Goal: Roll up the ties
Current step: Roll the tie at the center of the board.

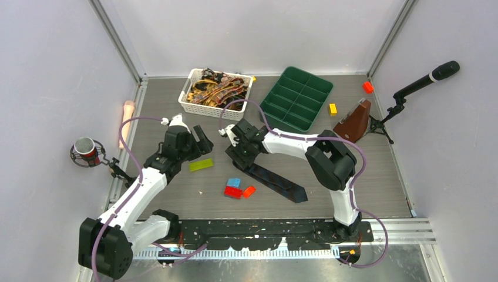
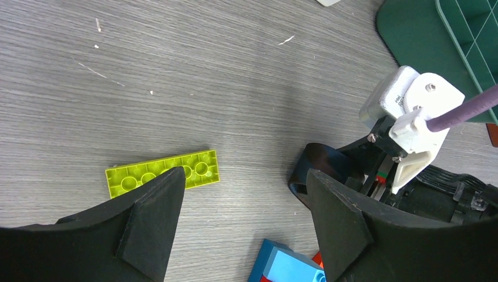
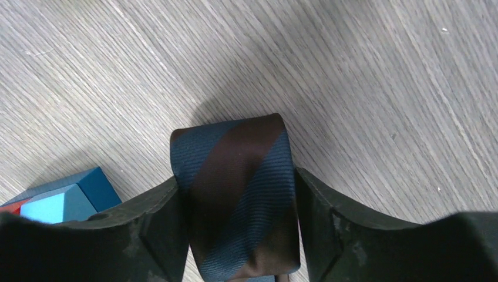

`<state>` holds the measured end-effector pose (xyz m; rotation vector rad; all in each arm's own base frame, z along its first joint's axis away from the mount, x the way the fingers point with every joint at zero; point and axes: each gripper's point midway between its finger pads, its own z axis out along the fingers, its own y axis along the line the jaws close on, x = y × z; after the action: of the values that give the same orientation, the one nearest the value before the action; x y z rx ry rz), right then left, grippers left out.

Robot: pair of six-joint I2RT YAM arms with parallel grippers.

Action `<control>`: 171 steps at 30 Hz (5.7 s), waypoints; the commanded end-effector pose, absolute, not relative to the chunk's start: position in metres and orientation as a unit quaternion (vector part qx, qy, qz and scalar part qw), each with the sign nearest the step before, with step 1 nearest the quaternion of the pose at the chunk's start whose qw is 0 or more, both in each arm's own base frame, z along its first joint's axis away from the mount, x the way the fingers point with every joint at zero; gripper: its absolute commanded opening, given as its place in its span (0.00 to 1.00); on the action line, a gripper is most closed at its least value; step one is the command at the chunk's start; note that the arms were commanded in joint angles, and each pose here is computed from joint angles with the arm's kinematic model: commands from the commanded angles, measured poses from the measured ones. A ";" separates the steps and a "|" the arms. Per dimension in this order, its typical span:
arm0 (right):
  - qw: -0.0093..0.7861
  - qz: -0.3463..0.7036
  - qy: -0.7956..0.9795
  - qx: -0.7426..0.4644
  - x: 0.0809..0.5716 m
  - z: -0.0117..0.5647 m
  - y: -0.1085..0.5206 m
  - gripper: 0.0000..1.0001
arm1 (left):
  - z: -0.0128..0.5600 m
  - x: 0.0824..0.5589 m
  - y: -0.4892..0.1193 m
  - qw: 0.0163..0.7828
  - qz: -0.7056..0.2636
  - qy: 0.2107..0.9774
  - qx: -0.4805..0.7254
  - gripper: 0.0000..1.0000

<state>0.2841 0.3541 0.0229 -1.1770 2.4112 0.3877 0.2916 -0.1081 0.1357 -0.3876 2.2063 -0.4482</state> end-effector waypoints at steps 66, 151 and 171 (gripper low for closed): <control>0.305 0.208 0.930 0.004 0.340 0.056 0.312 0.19 | 0.097 0.332 -0.200 0.369 -0.323 0.871 0.018 0.86; 0.230 0.268 0.933 -0.064 0.260 0.050 0.322 0.11 | 0.055 0.297 -0.236 0.265 -0.402 0.872 0.086 0.80; 0.234 0.265 0.933 -0.065 0.260 0.050 0.319 0.11 | 0.049 0.273 -0.246 0.203 -0.377 0.898 0.100 0.80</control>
<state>0.2590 0.3203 0.0501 -0.1812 2.5785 0.7358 0.2757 -0.2474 0.0475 0.2464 2.4796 -1.0755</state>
